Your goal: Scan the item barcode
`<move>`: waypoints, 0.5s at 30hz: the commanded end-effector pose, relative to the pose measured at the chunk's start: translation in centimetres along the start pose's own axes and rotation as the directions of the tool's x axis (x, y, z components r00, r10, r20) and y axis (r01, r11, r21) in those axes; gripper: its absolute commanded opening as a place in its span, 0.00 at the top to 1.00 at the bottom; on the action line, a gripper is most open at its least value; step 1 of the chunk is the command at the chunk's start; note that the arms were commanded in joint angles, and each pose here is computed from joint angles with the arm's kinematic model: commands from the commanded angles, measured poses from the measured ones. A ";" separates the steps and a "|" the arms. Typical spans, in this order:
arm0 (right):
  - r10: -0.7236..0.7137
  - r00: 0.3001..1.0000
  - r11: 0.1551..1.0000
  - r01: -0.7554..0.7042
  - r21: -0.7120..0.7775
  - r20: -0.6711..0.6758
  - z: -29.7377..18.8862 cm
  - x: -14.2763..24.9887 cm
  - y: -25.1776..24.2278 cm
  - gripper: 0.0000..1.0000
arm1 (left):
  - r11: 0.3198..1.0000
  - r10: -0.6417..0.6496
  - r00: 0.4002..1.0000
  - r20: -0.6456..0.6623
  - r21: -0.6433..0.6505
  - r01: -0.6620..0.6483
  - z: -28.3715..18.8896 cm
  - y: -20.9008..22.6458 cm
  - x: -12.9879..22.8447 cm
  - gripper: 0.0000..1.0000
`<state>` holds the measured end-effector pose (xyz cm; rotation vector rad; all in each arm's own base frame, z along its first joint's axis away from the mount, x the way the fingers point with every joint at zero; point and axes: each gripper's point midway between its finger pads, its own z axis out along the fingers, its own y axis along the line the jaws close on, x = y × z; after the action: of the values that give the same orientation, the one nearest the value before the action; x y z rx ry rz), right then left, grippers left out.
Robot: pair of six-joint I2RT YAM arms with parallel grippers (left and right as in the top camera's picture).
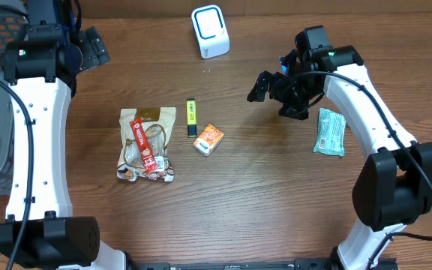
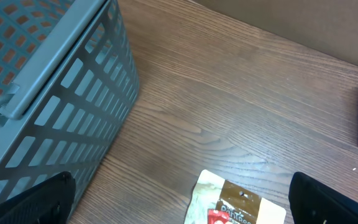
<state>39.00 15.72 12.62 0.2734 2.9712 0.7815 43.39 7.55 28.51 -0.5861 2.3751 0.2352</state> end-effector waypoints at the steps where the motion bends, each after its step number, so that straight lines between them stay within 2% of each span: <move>1: 0.005 1.000 0.997 -0.007 0.072 0.029 0.2 -0.5 -1.4 0.00 | 1.000 -0.014 1.000 0.005 -0.012 0.014 0.2 0.1 -0.2 0.00; 10: -0.017 0.990 0.963 -0.021 0.268 0.140 -0.6 -2.6 -4.7 0.00 | 1.000 -0.014 1.000 0.005 -0.012 0.014 0.2 0.1 -0.2 0.00; 15: -0.022 0.988 0.959 -0.022 0.283 0.152 -0.7 -2.8 -4.9 0.00 | 1.000 -0.014 1.000 0.005 -0.012 0.014 0.2 0.1 -0.2 0.00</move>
<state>40.61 11.53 11.22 0.3183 2.9377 0.3880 43.39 7.55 28.51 -0.5861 2.3751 0.2352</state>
